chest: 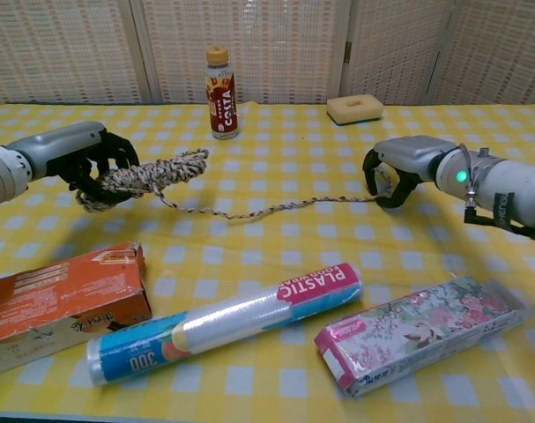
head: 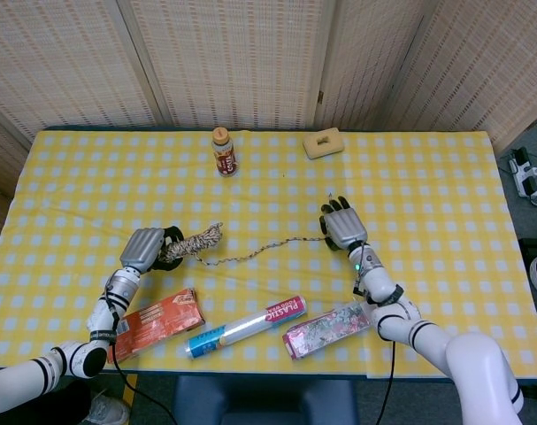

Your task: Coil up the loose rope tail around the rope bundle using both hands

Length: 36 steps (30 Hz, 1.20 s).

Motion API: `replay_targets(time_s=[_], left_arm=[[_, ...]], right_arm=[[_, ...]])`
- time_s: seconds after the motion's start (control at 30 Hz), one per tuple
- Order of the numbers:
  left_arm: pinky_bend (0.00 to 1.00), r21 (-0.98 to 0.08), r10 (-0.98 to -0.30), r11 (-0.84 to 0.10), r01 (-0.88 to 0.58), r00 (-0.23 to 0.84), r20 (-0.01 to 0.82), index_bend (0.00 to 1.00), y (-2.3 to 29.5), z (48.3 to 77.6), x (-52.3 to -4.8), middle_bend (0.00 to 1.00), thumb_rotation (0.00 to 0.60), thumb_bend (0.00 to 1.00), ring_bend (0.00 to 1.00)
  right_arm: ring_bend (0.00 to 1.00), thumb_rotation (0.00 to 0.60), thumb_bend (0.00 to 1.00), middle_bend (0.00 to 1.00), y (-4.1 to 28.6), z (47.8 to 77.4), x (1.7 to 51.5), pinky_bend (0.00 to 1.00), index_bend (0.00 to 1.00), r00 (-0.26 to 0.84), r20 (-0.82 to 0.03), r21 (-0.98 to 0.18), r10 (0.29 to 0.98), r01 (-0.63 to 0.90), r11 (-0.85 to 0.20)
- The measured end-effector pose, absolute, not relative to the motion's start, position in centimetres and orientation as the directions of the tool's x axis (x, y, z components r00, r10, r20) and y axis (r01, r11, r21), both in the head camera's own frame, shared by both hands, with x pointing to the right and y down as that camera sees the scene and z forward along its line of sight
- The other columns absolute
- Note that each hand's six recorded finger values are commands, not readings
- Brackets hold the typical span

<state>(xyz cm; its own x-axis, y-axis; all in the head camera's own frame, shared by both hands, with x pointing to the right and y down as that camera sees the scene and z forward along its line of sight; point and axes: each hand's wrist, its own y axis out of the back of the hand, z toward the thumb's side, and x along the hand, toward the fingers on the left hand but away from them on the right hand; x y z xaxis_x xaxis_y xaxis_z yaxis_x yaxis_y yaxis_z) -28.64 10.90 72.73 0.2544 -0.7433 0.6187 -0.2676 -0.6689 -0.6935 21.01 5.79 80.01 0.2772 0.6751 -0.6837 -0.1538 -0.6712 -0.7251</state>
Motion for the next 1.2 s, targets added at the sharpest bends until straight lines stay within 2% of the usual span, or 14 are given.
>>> replay_targets(time_s=[0.23,0.47,0.83,1.2], left_arm=[[0.78,-0.693,-0.746,-0.666,-0.277,0.254,0.616,0.79,10.8,72.7,-28.6,0.75,0.6,0.67,0.72],[0.78,-0.689,-0.756,-0.654,-0.313,0.262,0.599,0.79,10.6,72.2,-28.4,0.75,0.6,0.67,0.72],[0.78,-0.681,-0.778,-0.629,-0.375,0.299,0.553,0.78,10.5,70.9,-27.2,0.75,0.6,0.68,0.72],[0.78,-0.612,-0.747,-0.661,-0.435,0.46,0.48,0.78,11.7,67.9,-22.6,0.75,0.6,0.69,0.72]], right_arm=[[0.11,0.6,0.4,0.24,5.9,80.1,21.1,0.0,0.59,0.277,-0.684,-0.725,0.675,-0.159,-0.67],[0.13,0.6,0.45,0.27,5.8,79.7,21.3,0.0,0.63,0.281,-0.672,-0.736,0.685,-0.146,-0.661],[0.18,0.6,0.49,0.33,5.6,77.6,21.5,0.0,0.7,0.329,-0.626,-0.768,0.707,-0.099,-0.633],[0.21,0.6,0.49,0.34,6.1,74.2,19.4,0.0,0.72,0.41,-0.576,-0.769,0.707,0.021,-0.639]])
